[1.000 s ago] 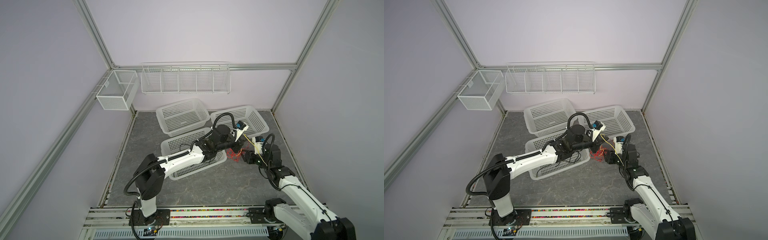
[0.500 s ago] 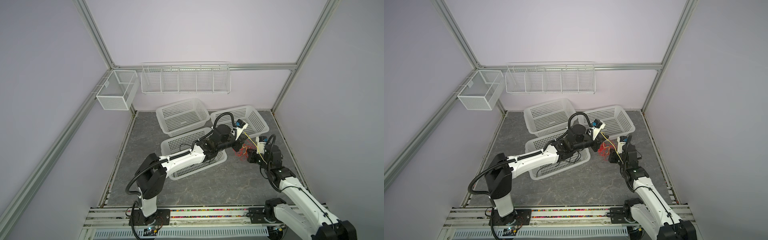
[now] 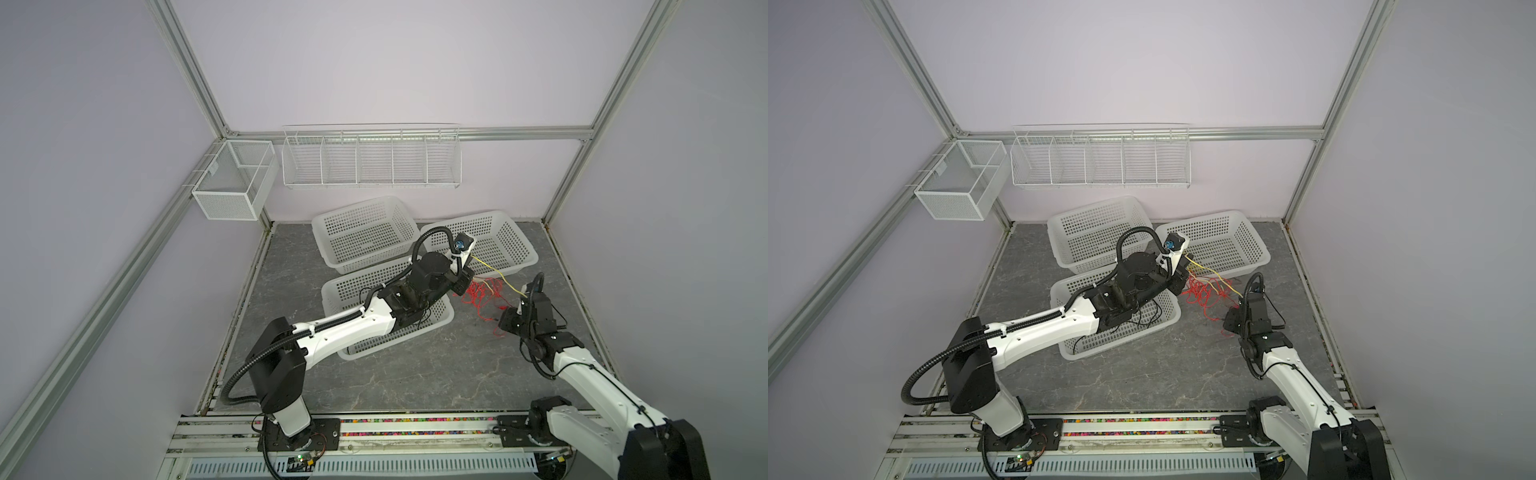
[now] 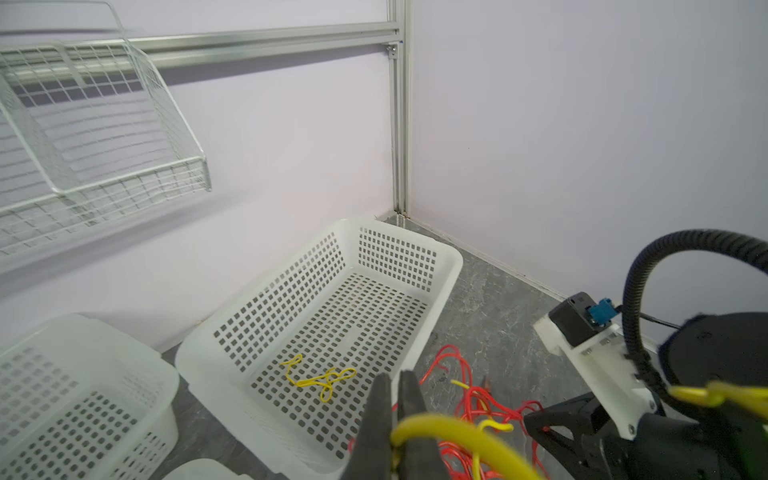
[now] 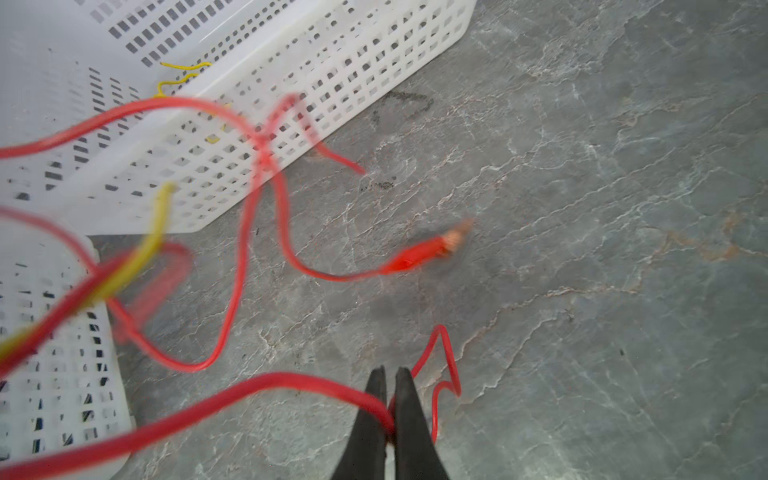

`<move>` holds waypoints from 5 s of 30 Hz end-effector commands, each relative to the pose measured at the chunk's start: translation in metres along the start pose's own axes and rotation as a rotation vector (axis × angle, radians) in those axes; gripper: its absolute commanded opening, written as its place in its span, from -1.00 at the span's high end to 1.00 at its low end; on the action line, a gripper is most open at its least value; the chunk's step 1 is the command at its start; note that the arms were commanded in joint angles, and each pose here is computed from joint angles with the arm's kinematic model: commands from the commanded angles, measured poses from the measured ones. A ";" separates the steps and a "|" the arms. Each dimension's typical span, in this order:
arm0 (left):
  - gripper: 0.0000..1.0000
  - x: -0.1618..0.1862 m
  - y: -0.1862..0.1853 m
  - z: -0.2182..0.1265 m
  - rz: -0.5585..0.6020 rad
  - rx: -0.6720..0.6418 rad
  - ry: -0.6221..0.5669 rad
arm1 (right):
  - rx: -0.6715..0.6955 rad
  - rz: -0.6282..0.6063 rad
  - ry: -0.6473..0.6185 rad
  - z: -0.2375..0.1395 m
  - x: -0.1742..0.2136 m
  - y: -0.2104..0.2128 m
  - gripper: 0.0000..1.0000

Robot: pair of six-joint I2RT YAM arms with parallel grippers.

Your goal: Untangle the cables

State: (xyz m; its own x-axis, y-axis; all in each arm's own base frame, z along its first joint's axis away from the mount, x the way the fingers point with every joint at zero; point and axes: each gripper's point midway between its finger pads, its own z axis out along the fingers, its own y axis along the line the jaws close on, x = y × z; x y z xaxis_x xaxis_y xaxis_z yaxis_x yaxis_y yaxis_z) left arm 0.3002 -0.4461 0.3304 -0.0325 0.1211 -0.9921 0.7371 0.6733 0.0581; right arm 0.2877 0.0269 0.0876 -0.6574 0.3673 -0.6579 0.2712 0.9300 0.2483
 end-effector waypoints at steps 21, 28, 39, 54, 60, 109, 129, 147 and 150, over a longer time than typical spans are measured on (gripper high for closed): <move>1.00 -0.012 -0.007 0.004 0.003 0.060 -0.024 | -0.290 -0.147 0.005 -0.055 -0.010 0.043 0.49; 1.00 0.003 -0.021 0.019 -0.026 0.116 0.021 | -0.496 -0.195 -0.051 -0.087 -0.017 0.075 0.20; 1.00 0.007 -0.053 0.020 -0.039 0.289 0.039 | -0.740 -0.250 -0.263 -0.147 -0.044 0.109 0.05; 1.00 0.003 -0.087 0.009 -0.074 0.497 0.016 | -0.859 -0.265 -0.276 -0.154 -0.052 0.130 0.27; 1.00 0.002 -0.089 0.011 -0.077 0.507 0.016 | -0.874 -0.269 -0.275 -0.153 -0.054 0.134 0.43; 1.00 -0.008 -0.084 0.010 -0.054 0.482 -0.038 | -0.898 -0.256 -0.202 -0.139 -0.037 0.137 0.67; 1.00 0.006 -0.041 0.030 -0.071 0.252 0.015 | -0.756 -0.257 -0.177 -0.124 -0.028 0.117 0.88; 1.00 0.001 0.030 0.051 -0.065 -0.106 0.046 | -0.276 -0.070 -0.105 -0.069 0.012 0.023 0.88; 1.00 -0.007 0.034 0.052 -0.041 -0.128 0.033 | -0.199 -0.038 -0.089 -0.060 0.015 0.010 0.88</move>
State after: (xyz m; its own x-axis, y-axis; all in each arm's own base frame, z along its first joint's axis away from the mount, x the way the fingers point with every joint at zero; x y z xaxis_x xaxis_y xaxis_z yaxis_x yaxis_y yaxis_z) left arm 0.3538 -0.4620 0.3210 -0.1228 0.1119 -0.9861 0.6731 0.7395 0.0001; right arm 0.2385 0.0601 0.1393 -0.5962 0.2975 -0.7456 -0.0222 0.9223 0.3858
